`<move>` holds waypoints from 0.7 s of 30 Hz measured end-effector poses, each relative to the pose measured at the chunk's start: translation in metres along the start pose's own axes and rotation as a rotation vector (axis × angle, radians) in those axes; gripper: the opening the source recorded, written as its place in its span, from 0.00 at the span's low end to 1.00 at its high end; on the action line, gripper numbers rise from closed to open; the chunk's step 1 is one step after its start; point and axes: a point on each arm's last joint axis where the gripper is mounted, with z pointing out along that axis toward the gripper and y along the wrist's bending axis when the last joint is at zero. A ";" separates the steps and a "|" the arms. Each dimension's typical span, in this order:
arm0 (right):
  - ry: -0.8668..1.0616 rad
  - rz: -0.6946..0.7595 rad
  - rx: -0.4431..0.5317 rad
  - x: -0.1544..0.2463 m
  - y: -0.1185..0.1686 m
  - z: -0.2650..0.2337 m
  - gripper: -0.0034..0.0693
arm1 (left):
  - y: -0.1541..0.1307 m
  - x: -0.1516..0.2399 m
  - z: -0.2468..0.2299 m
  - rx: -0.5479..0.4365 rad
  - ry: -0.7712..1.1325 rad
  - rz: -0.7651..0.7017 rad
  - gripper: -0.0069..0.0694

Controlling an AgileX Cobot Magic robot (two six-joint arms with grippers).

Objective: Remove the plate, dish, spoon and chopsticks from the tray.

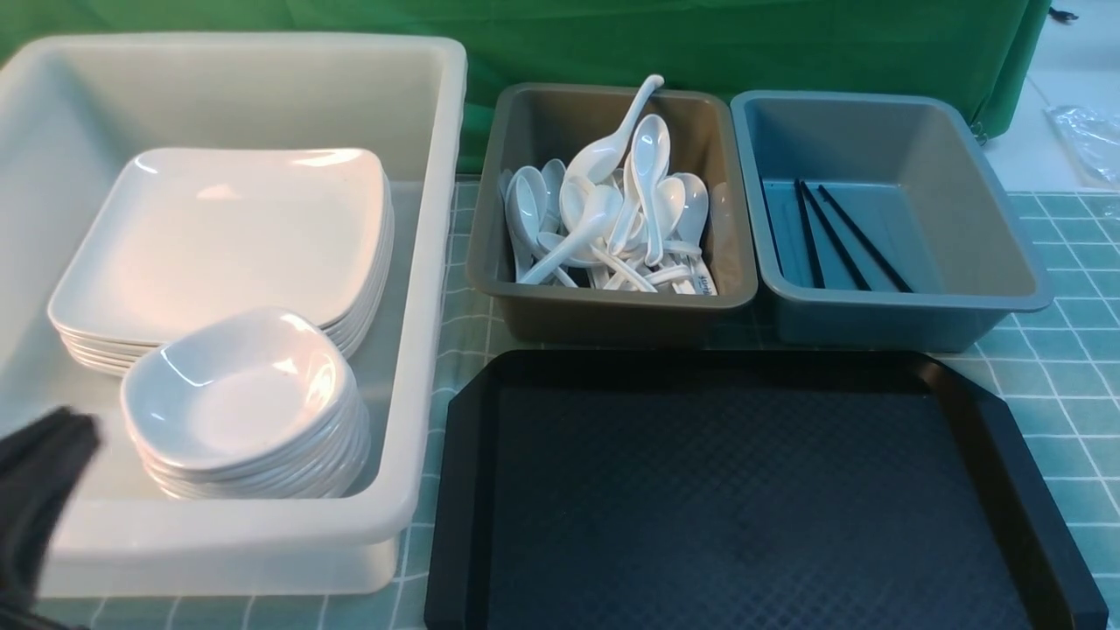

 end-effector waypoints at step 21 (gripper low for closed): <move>0.000 0.000 0.000 0.000 0.000 0.000 0.23 | 0.002 0.063 -0.019 -0.212 0.205 -0.241 0.11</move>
